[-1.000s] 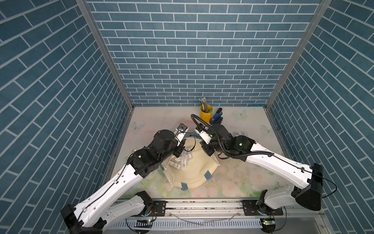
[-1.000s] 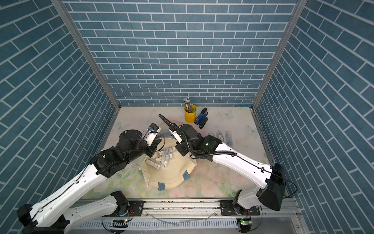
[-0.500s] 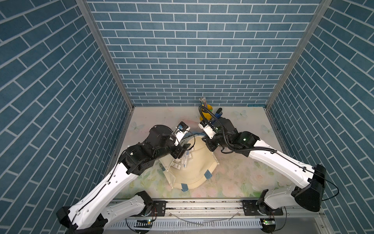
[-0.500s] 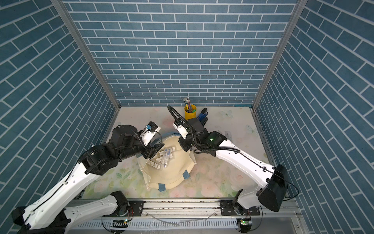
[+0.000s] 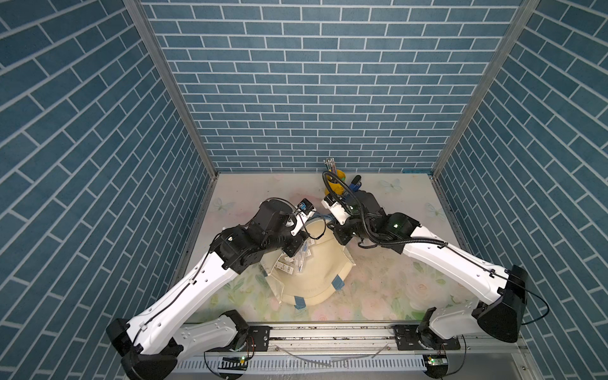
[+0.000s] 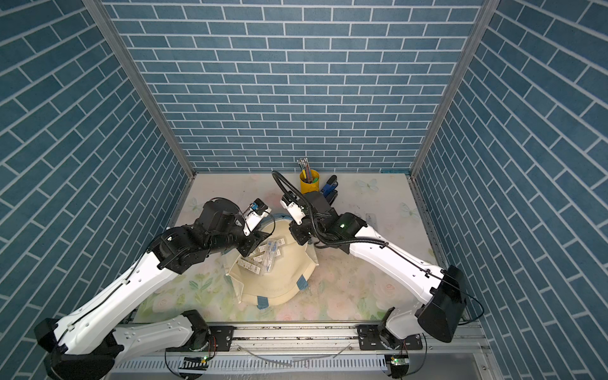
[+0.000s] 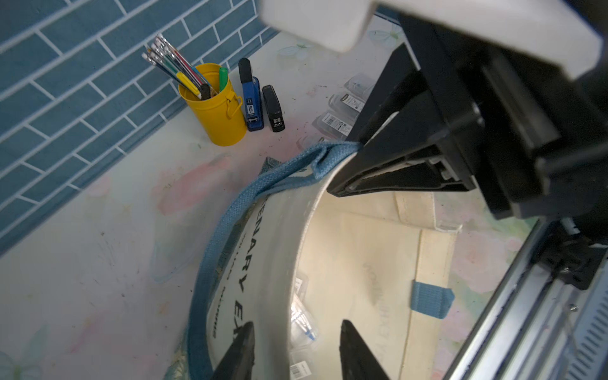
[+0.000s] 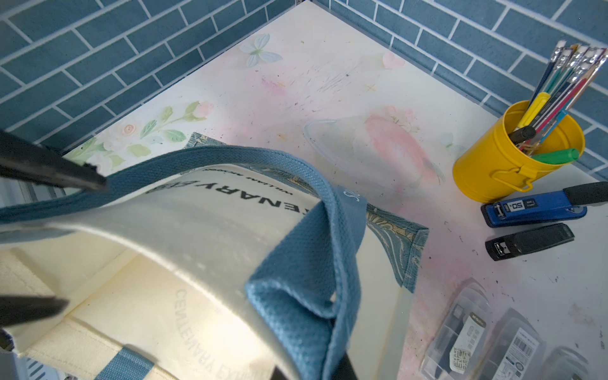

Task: Take out the compass set from the canvas bag
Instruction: Pick up the compass set from the canvas bag.

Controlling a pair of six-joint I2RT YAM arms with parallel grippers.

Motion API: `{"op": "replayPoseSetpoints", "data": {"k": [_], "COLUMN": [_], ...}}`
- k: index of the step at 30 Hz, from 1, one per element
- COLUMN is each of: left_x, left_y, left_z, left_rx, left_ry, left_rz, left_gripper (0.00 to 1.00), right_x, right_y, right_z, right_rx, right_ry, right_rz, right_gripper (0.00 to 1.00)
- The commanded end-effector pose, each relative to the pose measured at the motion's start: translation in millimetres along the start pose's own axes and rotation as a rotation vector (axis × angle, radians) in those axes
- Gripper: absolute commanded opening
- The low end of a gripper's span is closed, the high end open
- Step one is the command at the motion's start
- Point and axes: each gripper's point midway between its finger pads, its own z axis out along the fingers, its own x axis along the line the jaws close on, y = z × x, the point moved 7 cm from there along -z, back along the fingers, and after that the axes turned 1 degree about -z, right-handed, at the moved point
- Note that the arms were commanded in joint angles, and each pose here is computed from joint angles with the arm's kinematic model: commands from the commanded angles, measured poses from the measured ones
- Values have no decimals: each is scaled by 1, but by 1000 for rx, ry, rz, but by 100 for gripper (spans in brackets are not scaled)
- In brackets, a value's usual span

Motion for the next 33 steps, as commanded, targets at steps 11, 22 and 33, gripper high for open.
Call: {"op": "replayPoseSetpoints", "data": {"k": [11,22,33], "left_x": [10,12,17], "left_y": [0,4,3], "left_z": [2,8,8], "left_rx": [5,-13,-35], "left_ry": [100,116,165], "left_rz": [36,44,51], "left_gripper": [15,8,0], "right_x": [1,-1,-13], "right_y": [28,26,29], "right_z": [-10,-10,-16], "right_rx": [-101,-98,-109], "right_ry": [24,22,-19], "right_rz": [17,20,31], "right_gripper": [12,12,24]}}
